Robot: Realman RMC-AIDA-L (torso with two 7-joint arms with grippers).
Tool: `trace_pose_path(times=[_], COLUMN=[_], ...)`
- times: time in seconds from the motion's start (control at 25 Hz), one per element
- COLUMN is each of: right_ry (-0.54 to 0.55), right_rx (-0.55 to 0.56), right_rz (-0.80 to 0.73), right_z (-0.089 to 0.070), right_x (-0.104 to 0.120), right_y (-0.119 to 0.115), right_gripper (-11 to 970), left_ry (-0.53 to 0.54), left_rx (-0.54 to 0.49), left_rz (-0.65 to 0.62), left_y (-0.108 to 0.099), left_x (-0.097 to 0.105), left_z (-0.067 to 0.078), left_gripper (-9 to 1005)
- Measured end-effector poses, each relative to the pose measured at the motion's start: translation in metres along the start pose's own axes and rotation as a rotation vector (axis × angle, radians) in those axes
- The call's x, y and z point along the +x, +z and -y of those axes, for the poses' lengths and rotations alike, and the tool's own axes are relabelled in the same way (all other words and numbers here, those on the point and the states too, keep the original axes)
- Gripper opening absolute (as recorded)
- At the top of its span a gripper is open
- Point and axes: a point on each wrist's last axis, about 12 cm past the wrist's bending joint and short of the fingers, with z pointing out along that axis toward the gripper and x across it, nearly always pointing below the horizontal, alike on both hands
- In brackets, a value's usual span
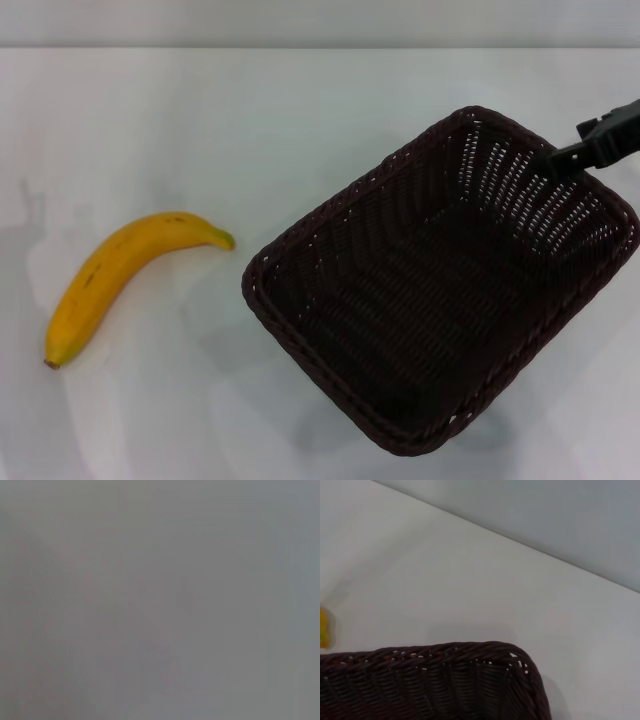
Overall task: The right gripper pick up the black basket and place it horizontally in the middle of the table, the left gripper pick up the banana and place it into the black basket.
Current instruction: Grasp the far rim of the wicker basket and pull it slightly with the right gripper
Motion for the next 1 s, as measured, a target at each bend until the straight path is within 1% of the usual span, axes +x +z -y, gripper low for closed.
trace_pose_path(times=[0.44,0.64,1.0], right_ry=[-0.11,-0.13,-0.163], right_rx=[-0.038,-0.053,-0.083], right_rz=[-0.041,-0.054,-0.09], right_z=[-0.006,-0.006,-0.014], right_x=[0.0,0.0,0.001], right_y=[0.014,0.021,0.029], right_gripper=[723,715,699], left_ry=[0.001,0.002,0.002], left_rx=[0.003,0.004,0.009], left_rz=[-0.006,-0.01,-0.016], left_y=[0.0,-0.001,-0.003], left_x=[0.001,0.002,0.003], left_z=[0.0,0.0,0.001], left_gripper=[886,886,886])
